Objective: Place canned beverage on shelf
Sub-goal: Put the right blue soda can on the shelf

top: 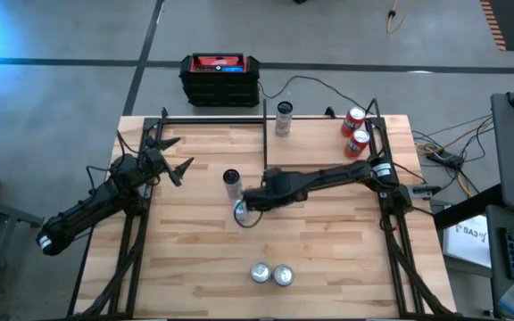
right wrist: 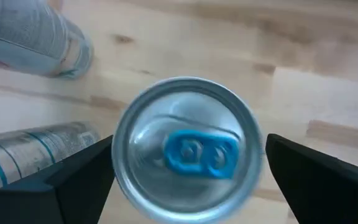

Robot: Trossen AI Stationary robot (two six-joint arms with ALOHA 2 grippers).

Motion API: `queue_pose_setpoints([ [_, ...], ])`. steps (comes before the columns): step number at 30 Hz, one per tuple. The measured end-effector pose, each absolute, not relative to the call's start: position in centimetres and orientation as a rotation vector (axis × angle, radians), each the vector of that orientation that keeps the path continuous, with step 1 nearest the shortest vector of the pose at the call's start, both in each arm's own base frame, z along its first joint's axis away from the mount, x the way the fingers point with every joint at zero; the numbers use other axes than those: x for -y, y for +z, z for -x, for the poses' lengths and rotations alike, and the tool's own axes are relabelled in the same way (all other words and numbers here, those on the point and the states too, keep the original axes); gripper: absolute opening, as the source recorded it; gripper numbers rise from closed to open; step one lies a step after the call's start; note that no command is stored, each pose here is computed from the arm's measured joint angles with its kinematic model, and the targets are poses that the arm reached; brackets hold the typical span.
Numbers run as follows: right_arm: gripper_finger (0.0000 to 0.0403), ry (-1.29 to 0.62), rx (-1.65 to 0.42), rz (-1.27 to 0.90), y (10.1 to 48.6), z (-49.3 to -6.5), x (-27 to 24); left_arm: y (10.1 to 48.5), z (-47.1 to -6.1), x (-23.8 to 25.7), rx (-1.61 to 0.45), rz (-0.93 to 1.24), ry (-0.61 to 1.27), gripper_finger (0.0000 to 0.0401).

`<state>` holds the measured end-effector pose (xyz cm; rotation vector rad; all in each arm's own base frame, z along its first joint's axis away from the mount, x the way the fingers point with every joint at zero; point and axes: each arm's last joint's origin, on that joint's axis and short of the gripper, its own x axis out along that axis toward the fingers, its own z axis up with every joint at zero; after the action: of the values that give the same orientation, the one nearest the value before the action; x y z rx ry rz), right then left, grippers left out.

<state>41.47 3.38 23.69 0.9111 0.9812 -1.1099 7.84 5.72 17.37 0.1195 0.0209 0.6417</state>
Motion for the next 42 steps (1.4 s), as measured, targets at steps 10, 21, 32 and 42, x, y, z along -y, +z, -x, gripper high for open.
queue_pose_setpoints([
  [10,0.0386,-1.193,-0.736,-0.771,24.1,-40.7,-7.4,17.4,-7.8,-5.7,-0.021,-0.119,0.641,0.0398],
  [21,0.0386,-1.245,-0.576,-0.702,23.3,-40.1,-8.9,17.4,-7.8,-5.7,-0.021,-0.119,0.641,0.0398],
  [32,0.0386,-1.260,-0.516,-0.654,21.8,-40.0,-8.7,17.4,-7.8,-5.7,-0.021,-0.120,0.642,0.0398],
  [42,0.0386,-1.280,-0.492,-0.633,20.4,-40.7,-8.2,17.4,-7.8,-5.7,-0.021,-0.120,0.642,0.0398],
])
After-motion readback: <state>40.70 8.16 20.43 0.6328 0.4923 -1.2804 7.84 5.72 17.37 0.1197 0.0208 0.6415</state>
